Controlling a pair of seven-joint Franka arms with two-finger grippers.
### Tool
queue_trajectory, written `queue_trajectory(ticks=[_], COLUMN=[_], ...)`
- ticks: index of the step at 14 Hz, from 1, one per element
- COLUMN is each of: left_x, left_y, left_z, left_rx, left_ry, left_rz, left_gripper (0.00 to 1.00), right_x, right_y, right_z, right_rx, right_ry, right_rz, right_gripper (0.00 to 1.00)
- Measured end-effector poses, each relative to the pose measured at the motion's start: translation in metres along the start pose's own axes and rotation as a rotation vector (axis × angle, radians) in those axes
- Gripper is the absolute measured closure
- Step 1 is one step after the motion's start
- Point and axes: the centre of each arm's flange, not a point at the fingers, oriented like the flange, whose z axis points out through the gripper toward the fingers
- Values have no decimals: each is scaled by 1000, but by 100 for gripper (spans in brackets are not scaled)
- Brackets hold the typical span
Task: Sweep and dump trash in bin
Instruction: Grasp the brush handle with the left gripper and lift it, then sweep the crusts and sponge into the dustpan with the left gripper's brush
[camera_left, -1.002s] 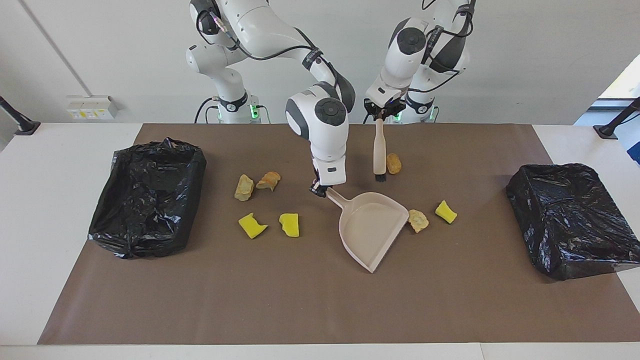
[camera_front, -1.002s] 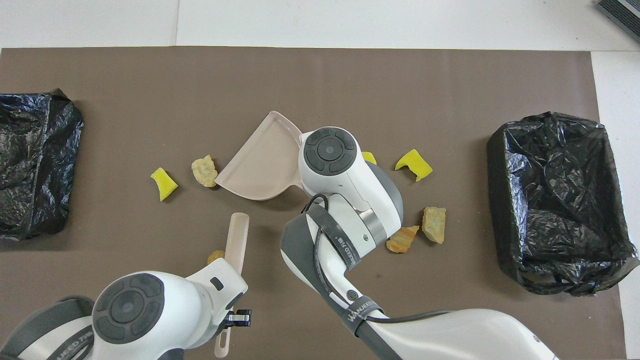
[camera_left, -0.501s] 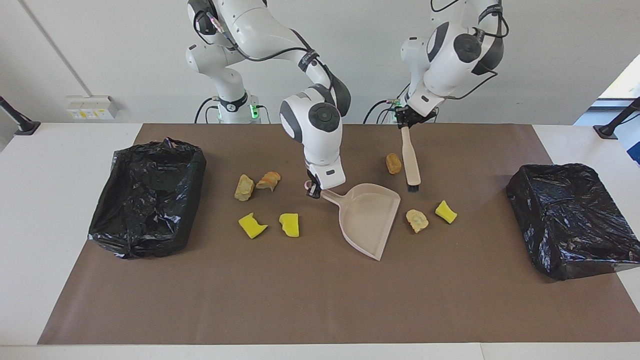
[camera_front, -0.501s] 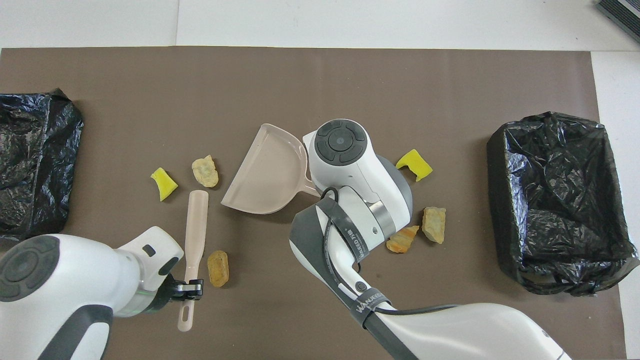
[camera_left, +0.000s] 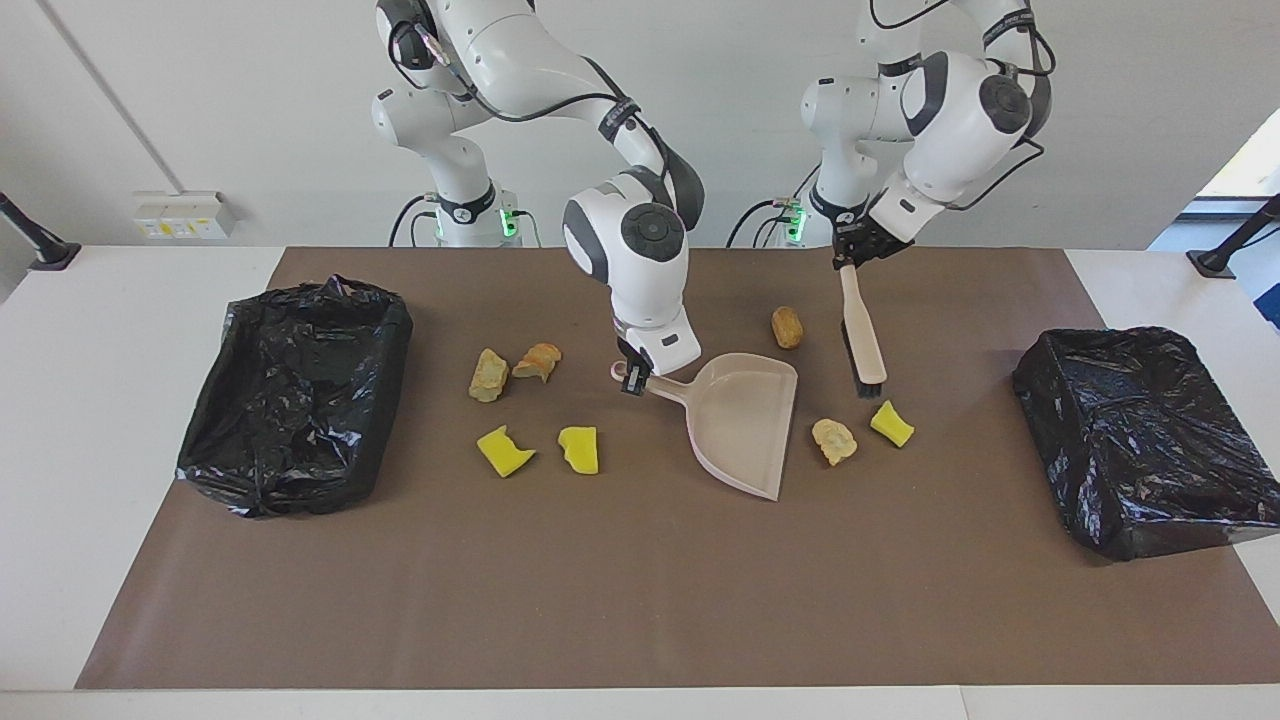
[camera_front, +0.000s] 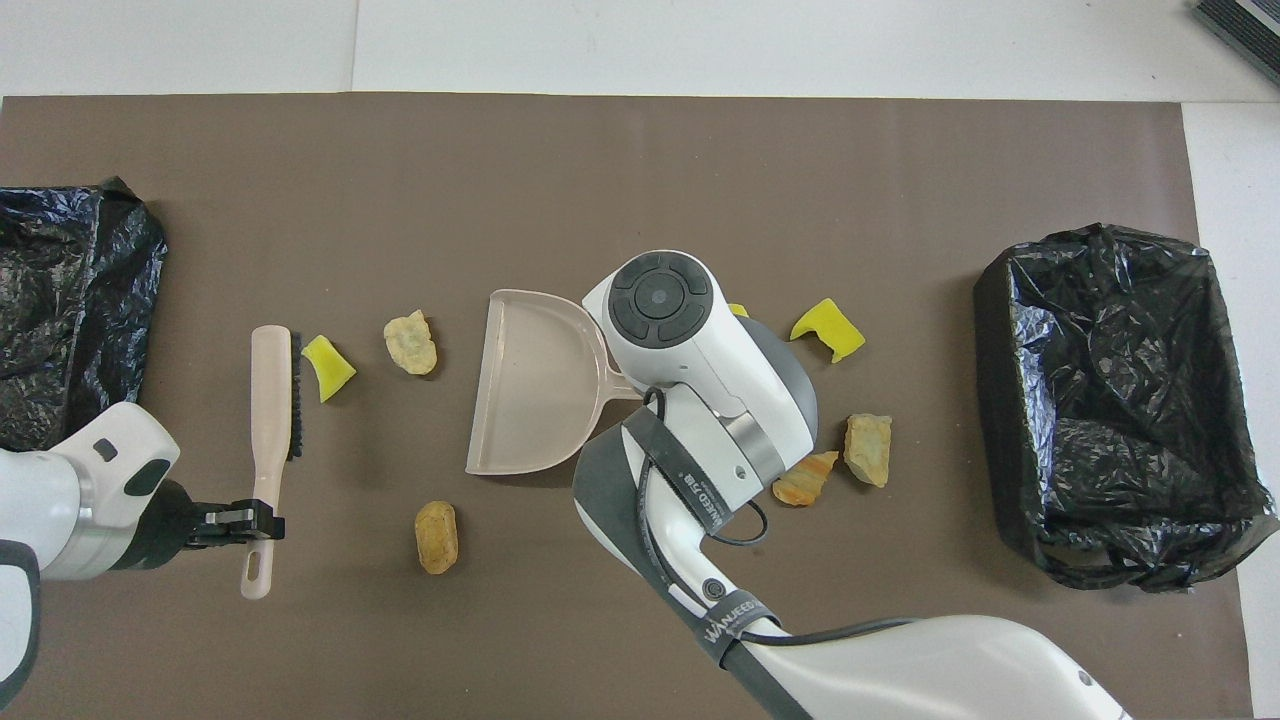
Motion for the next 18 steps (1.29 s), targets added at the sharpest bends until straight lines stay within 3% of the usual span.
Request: queue_trajectory(ticks=[5, 10, 14, 18], left_x=[36, 60, 60, 29], left_y=[-30, -37, 26, 127], left_z=[42, 68, 84, 108], left_rx=[10, 23, 39, 43], left_ry=[2, 20, -8, -54], left_rz=[-40, -57, 10, 119], left_gripper=[73, 73, 73, 73], right_x=[-6, -9, -9, -9], right_y=[1, 1, 1, 1], right_z=[-1, 0, 0, 1], right_rx=[-48, -47, -47, -46], right_ry=[-61, -67, -68, -68], right_rz=[-33, -42, -43, -43], right_gripper=[68, 68, 68, 68])
